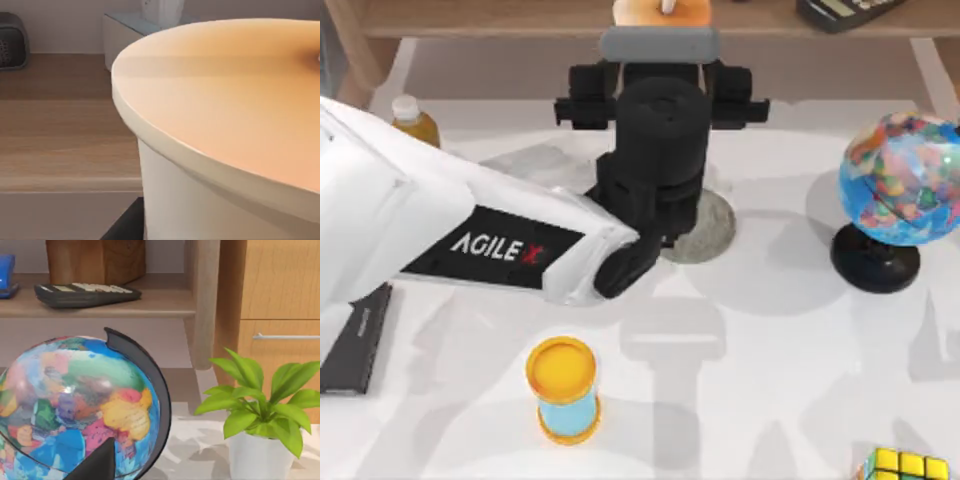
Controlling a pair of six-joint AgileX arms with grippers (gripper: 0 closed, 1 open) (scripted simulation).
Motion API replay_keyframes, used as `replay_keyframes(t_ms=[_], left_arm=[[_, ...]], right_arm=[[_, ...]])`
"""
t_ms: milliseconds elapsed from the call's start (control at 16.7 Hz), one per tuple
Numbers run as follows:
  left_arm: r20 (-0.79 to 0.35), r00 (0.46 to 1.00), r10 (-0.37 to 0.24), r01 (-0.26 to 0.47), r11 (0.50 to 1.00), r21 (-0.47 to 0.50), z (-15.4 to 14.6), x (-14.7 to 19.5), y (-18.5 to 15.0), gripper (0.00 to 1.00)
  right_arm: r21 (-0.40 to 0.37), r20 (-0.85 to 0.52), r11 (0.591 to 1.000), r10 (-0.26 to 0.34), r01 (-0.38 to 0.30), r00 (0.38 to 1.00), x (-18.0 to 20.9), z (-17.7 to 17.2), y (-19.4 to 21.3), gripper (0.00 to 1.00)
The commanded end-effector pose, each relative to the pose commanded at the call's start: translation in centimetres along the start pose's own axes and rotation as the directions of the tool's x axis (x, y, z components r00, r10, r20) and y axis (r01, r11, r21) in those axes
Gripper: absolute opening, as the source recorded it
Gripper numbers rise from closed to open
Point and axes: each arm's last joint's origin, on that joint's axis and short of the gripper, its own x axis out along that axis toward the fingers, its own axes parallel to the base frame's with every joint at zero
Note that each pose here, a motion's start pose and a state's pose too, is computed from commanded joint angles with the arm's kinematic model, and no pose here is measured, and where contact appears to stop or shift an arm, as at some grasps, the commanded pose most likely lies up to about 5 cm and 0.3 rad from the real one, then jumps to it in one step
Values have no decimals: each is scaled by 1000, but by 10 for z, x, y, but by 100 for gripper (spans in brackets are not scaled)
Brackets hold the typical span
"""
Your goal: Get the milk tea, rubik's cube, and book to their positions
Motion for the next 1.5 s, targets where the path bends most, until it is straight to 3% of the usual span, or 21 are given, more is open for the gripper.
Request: replay_keyframes(t_ms=[300, 1320, 1500], left_arm=[[-48, 999, 26, -26, 1000, 11, -35, -22, -35, 0], [-48, 999, 26, -26, 1000, 11, -65, -21, -34, 0], [-48, 999, 26, -26, 1000, 11, -65, -21, -34, 23]], right_arm=[[0, 0, 1000, 0, 0, 1000, 0, 0, 0, 100], [0, 0, 1000, 0, 0, 1000, 0, 0, 0, 100], [0, 0, 1000, 0, 0, 1000, 0, 0, 0, 100]])
